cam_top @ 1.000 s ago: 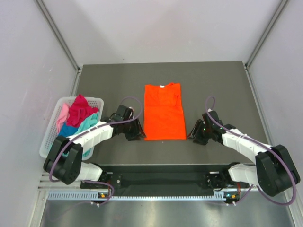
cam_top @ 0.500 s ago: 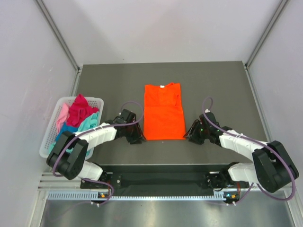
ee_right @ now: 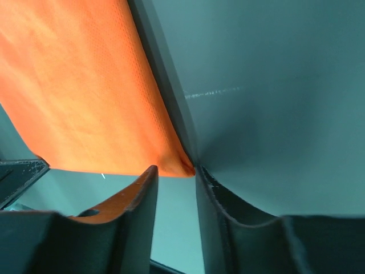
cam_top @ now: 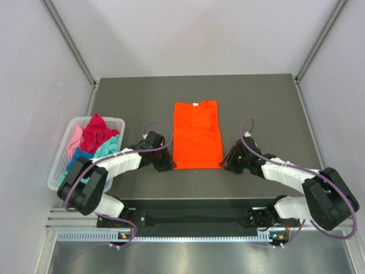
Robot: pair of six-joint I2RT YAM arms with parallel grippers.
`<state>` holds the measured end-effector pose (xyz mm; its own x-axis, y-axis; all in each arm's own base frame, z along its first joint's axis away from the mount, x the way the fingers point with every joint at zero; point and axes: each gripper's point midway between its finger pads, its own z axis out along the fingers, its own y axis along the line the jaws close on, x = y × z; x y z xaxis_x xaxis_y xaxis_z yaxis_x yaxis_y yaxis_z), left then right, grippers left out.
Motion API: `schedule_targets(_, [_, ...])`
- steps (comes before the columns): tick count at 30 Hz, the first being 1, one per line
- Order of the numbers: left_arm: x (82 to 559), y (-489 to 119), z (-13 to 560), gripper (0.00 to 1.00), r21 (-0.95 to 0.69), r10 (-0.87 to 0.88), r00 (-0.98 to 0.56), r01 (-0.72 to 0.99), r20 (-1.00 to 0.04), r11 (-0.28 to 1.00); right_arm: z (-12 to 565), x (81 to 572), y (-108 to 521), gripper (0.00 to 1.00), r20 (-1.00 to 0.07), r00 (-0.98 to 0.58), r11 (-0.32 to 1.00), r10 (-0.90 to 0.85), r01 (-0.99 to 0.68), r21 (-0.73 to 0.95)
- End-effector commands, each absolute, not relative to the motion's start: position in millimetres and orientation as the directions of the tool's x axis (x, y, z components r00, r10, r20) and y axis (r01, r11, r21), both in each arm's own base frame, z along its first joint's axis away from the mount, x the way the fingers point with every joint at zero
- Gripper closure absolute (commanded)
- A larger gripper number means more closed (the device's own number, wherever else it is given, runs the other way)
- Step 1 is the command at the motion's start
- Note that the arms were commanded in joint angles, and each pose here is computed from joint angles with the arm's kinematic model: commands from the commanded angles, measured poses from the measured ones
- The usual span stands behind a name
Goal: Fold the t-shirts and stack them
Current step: Fold the tshirt
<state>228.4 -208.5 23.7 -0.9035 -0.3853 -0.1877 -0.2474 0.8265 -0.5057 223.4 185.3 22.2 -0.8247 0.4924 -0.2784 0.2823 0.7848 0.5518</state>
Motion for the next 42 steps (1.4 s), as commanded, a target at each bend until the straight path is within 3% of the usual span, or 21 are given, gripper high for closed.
schedule_targets(1, [233.7,-206.6,13.6,0.64,-0.492,-0.4,-0.893,-0.258,-0.207,0.831,1.4,215.9,170.8,0.68,-0.298,-0.817,0.817,0.494,0.318,0.481])
schedule_targets(8, [232.4,-204.5,7.8,0.75,-0.48,-0.405,-0.892,-0.27,-0.202,0.835,-2.1,216.1,170.1,0.76,-0.3,-0.817,0.82,0.493,0.32,0.475])
schedule_targets(13, [230.3,-205.1,10.1,1.0,-0.479,-0.402,-0.896,-0.273,-0.19,0.834,2.3,213.9,169.1,0.97,-0.307,-0.818,0.822,0.487,0.31,0.478])
schedule_targets(22, [218.9,-210.4,55.2,1.0,-0.454,-0.366,-0.889,-0.217,-0.273,0.864,45.7,210.0,164.1,1.0,-0.391,-0.797,0.829,0.46,0.228,0.511])
schedule_targets(36, [155.9,-230.8,110.1,1.0,-0.479,-0.332,-0.883,-0.146,-0.332,0.865,109.2,168.6,151.0,1.0,-0.473,-0.763,0.796,0.44,0.086,0.6])
schedule_targets(42, [172.1,-234.1,121.7,1.0,-0.444,-0.314,-0.861,-0.118,-0.4,0.888,136.8,185.2,150.7,1.0,-0.565,-0.723,0.825,0.398,0.012,0.565])
